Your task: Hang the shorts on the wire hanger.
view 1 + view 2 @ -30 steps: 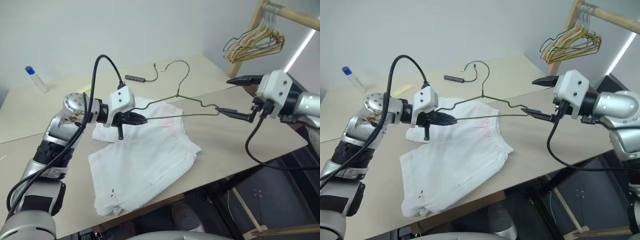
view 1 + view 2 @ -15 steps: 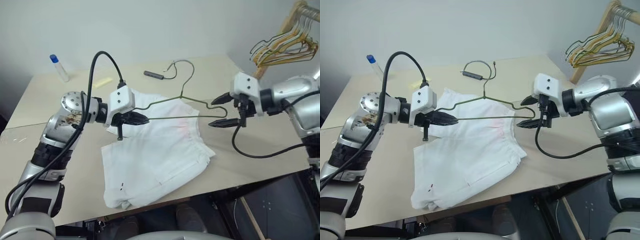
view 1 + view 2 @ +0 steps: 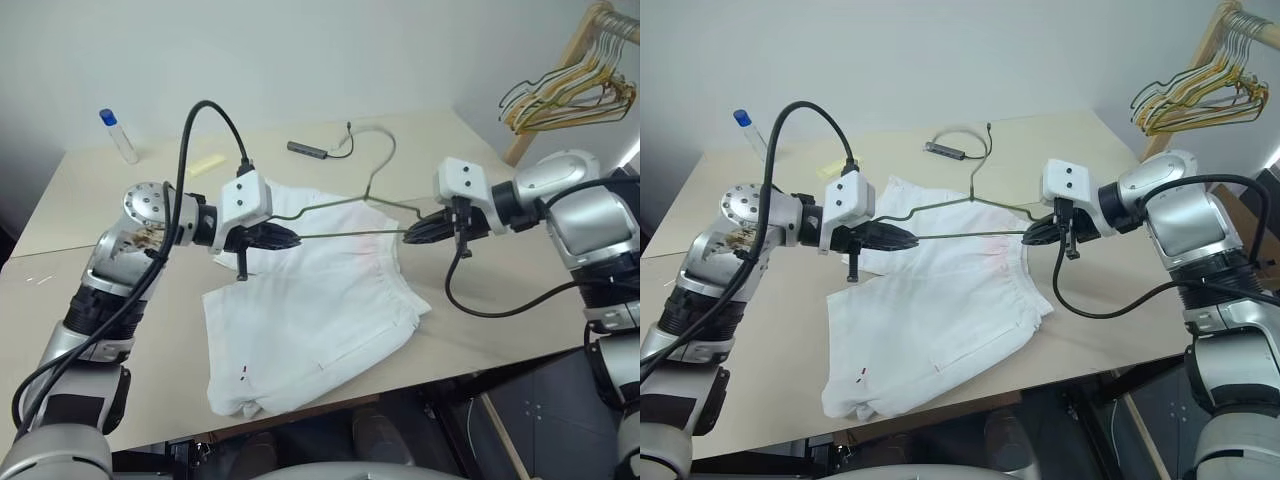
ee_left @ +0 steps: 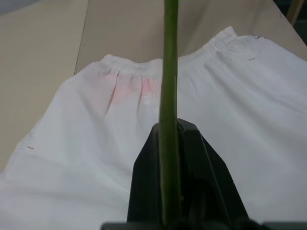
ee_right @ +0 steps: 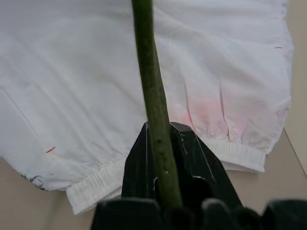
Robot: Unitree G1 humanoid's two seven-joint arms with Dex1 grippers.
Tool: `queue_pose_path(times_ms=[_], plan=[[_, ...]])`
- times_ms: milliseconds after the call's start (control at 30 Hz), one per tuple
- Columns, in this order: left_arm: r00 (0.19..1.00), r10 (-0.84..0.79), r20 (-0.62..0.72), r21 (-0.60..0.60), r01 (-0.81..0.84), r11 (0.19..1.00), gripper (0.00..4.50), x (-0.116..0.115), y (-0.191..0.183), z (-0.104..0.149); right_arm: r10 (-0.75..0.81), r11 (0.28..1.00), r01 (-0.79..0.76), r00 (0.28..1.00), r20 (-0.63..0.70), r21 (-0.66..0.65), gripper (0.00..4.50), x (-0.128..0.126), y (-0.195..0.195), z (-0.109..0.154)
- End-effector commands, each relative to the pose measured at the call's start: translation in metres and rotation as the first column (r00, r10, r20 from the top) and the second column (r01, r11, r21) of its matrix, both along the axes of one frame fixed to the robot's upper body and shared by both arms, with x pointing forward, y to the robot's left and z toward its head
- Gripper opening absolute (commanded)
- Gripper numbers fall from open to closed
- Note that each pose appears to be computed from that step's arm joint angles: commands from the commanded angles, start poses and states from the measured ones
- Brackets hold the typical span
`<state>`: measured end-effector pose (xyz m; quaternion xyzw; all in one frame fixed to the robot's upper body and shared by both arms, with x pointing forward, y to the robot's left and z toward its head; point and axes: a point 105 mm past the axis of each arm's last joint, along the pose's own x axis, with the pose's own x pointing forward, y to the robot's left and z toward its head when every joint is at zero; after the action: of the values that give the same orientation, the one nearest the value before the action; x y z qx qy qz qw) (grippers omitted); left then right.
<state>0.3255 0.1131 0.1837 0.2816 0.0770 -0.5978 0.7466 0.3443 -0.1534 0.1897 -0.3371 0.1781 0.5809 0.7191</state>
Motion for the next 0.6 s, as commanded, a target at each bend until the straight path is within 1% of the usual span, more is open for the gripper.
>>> queue_pose_path(times_ms=[33, 100, 167, 333, 467, 500, 567, 600], plan=[[0.998, -0.05, 0.041, -0.02, 0.05, 0.999, 0.26, -0.006, -0.005, 0.013, 0.009, 0.999, -0.011, 0.999, 0.052, 0.044, 0.01, -0.004, 0.002, 0.017], [0.998, -0.062, 0.031, -0.035, 0.063, 0.997, 0.77, -0.008, -0.004, 0.014, -0.002, 0.998, 0.0, 0.999, 0.044, 0.058, 0.0, -0.006, -0.001, 0.016], [0.997, -0.071, 0.034, -0.046, 0.072, 0.996, 1.42, -0.01, 0.0, 0.015, -0.022, 0.997, 0.02, 0.999, 0.029, 0.07, 0.0, -0.008, -0.005, 0.014], [0.999, 0.018, 0.048, -0.102, -0.013, 0.995, 2.94, -0.008, 0.024, 0.021, -0.111, 0.984, 0.116, 0.993, -0.045, 0.132, 0.0, -0.017, -0.021, 0.008], [0.997, 0.072, 0.031, -0.192, -0.065, 0.979, 4.28, -0.018, 0.046, 0.029, -0.265, 0.941, 0.289, 0.952, -0.151, 0.173, 0.0, -0.023, -0.051, -0.006], [0.996, 0.079, 0.037, -0.216, -0.069, 0.974, 4.46, -0.021, 0.048, 0.03, -0.3, 0.925, 0.332, 0.937, -0.179, 0.185, 0.0, -0.025, -0.057, -0.008], [0.992, 0.105, 0.069, -0.285, -0.081, 0.955, 4.46, -0.024, 0.05, 0.033, -0.377, 0.877, 0.433, 0.889, -0.261, 0.209, 0.0, -0.029, -0.072, -0.015], [0.993, 0.101, 0.064, -0.311, -0.077, 0.947, 4.46, -0.028, 0.05, 0.034, -0.412, 0.848, 0.484, 0.858, -0.306, 0.217, 0.0, -0.032, -0.079, -0.019]])
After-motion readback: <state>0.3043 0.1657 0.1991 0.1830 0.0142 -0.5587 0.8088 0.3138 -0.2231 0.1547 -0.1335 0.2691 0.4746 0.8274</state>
